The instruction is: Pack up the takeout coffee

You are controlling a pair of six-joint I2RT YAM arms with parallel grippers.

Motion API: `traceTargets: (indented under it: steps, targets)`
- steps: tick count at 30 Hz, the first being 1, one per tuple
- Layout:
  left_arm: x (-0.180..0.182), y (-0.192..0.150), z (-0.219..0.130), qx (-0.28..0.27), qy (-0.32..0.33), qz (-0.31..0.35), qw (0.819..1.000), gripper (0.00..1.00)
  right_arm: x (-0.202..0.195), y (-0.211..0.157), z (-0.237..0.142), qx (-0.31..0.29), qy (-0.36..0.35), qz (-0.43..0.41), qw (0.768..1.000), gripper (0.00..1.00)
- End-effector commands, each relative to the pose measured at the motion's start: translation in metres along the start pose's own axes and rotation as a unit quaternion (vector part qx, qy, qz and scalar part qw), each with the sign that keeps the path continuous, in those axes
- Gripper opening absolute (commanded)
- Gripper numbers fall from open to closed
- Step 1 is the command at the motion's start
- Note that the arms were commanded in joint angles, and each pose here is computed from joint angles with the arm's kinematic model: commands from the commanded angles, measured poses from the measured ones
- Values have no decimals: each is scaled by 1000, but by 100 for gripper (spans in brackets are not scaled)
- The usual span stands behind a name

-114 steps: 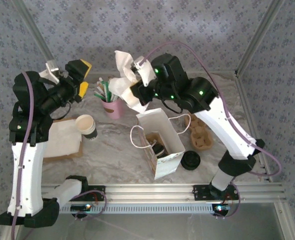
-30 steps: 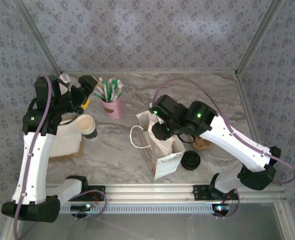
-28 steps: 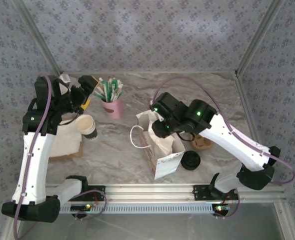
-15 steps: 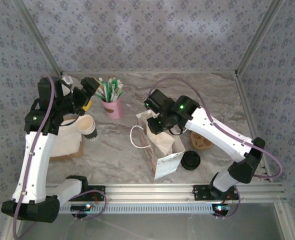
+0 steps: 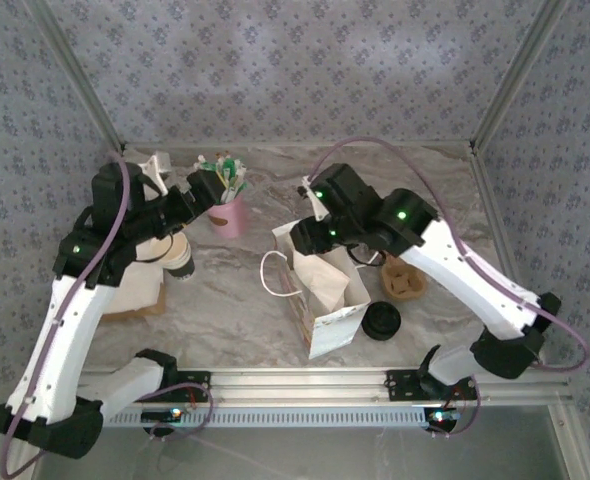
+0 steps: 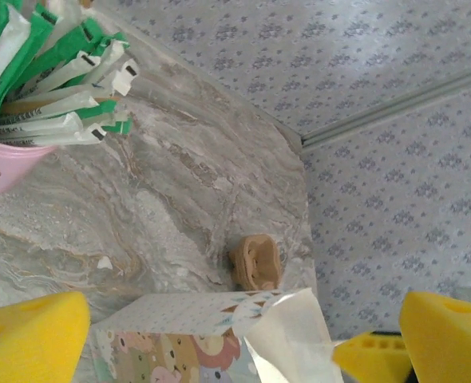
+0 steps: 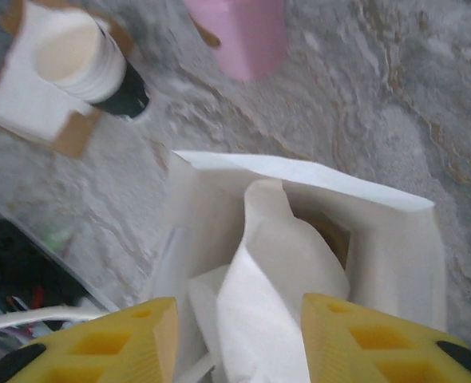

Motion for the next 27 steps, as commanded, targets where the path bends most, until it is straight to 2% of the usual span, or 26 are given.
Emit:
traceTargets:
  steps: [1, 6, 11, 16, 22, 24, 27]
  targets:
    - [-9, 13, -30, -71, -1, 64, 995, 100, 6, 22, -41, -74, 37, -1, 997, 53]
    - [0, 18, -61, -141, 25, 98, 985, 99, -18, 32, -75, -143, 15, 8, 990, 67]
    - [32, 6, -75, -157, 98, 106, 977, 99, -56, 32, -95, -178, -21, 43, 983, 81]
    - [71, -12, -70, -137, 179, 96, 970, 100, -93, 25, -103, -192, -55, 82, 976, 90]
    - [129, -56, -53, -77, 272, 64, 957, 98, -127, 14, -102, -191, -76, 130, 970, 92]
    - [145, -72, -46, -53, 290, 51, 954, 95, -136, 10, -98, -184, -79, 143, 969, 92]
    - [168, -95, -38, -27, 317, 32, 947, 83, -149, 4, -92, -179, -83, 163, 967, 92]
Point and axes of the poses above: each hand's point on the last joint's axis, 136 mm out from that joint toward the fingers, its own z axis out along the fingers, its own x axis along the line the jaws close on, y = z × x, the point moved 2 cm from there along -z, back along the fingers, and after that the axes turned 10 degrees about z, right-handed, at the moved point
